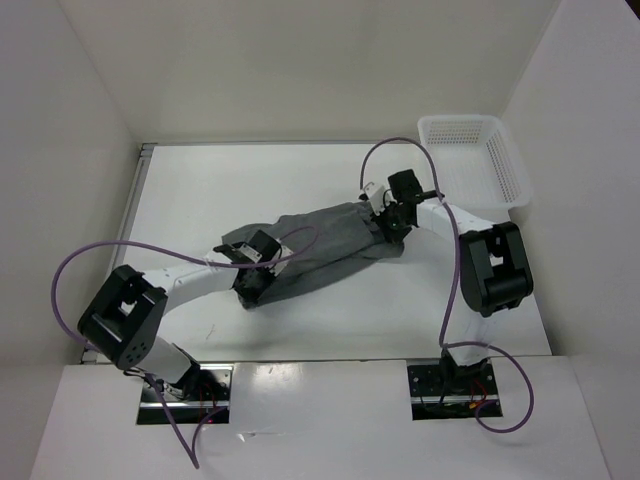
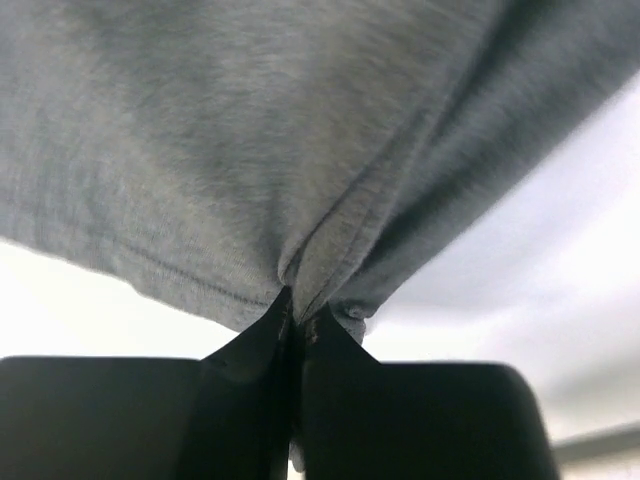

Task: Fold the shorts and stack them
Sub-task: Fold the shorts

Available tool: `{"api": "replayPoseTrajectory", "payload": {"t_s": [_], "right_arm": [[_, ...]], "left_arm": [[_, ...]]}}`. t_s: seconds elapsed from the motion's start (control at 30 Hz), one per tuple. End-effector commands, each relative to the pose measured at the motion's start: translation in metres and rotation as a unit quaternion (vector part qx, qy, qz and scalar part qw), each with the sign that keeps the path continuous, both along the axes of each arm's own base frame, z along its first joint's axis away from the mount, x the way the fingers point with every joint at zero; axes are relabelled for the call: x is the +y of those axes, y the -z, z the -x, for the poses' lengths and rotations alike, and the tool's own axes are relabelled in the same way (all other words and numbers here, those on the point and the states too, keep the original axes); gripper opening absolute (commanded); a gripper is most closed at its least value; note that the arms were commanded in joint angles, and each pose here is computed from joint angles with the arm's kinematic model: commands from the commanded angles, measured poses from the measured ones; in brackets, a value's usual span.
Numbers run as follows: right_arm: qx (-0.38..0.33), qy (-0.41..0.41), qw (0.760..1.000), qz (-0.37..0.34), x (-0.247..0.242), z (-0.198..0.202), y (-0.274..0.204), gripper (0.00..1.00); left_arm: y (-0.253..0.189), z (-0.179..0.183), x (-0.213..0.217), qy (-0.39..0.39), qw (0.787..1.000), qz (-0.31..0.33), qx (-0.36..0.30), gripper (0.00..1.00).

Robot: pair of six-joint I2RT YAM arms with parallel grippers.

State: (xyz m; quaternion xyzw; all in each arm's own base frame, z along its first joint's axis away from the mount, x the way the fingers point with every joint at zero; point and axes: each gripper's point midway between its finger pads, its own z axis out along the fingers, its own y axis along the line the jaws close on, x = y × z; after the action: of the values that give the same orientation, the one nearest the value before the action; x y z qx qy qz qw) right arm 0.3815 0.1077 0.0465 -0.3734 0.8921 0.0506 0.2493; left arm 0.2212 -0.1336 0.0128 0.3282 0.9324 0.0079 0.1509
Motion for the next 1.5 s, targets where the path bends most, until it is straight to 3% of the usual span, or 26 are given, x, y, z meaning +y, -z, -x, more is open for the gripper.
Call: {"api": "replayPoseTrajectory", "payload": {"t_s": [0.0, 0.17, 0.27, 0.3, 0.33, 0.37, 0.47, 0.53, 0.63, 0.73, 0.97, 1.0, 1.47], "right_arm": [[-0.005, -0.061, 0.998, 0.032, 0.011, 0.020, -0.001, 0.03], [0.048, -0.158, 0.986, 0.009, 0.048, 0.086, -0.006, 0.00], [0.062, -0.176, 0.982, -0.017, 0.066, 0.106, -0.012, 0.15], [0.063, -0.172, 0.983, -0.026, 0.068, 0.107, -0.015, 0.34], [0.061, -0.168, 0.983, -0.036, 0.072, 0.105, -0.020, 0.38], [0.062, -0.160, 0.984, -0.045, 0.076, 0.104, -0.023, 0.44], [0.032, -0.158, 0.985, -0.057, 0.083, 0.091, -0.045, 0.50], [0.020, -0.156, 0.986, -0.055, 0.084, 0.085, -0.051, 0.50], [0.005, -0.157, 0.986, -0.047, 0.082, 0.080, -0.057, 0.50], [0.005, -0.167, 0.985, -0.041, 0.081, 0.079, -0.053, 0.50], [-0.001, -0.166, 0.986, -0.028, 0.077, 0.074, -0.048, 0.49], [0.004, -0.169, 0.985, -0.024, 0.076, 0.077, -0.044, 0.49], [0.015, -0.180, 0.983, 0.014, 0.057, 0.091, -0.025, 0.47]], "left_arm": [[-0.002, -0.023, 0.058, -0.085, 0.993, -0.066, -0.048, 0.00], [-0.024, -0.069, 0.101, -0.189, 0.969, -0.054, -0.152, 0.00], [-0.028, -0.081, 0.116, -0.222, 0.959, -0.046, -0.171, 0.02], [-0.034, -0.086, 0.118, -0.228, 0.956, -0.042, -0.180, 0.07], [-0.034, -0.085, 0.115, -0.225, 0.959, -0.029, -0.169, 0.27], [-0.034, -0.073, 0.113, -0.218, 0.965, -0.027, -0.143, 0.37], [-0.066, -0.051, 0.086, -0.185, 0.975, 0.055, -0.107, 0.59], [-0.094, -0.043, 0.069, -0.163, 0.975, 0.113, -0.099, 0.63], [-0.133, -0.041, 0.053, -0.142, 0.961, 0.200, -0.124, 0.66], [-0.143, -0.061, 0.061, -0.158, 0.953, 0.213, -0.149, 0.59], [-0.084, -0.092, 0.115, -0.273, 0.946, 0.174, -0.025, 0.50], [-0.073, -0.087, 0.117, -0.284, 0.943, 0.175, 0.009, 0.50], [-0.051, -0.049, 0.112, -0.318, 0.916, 0.203, 0.133, 0.58]]}}
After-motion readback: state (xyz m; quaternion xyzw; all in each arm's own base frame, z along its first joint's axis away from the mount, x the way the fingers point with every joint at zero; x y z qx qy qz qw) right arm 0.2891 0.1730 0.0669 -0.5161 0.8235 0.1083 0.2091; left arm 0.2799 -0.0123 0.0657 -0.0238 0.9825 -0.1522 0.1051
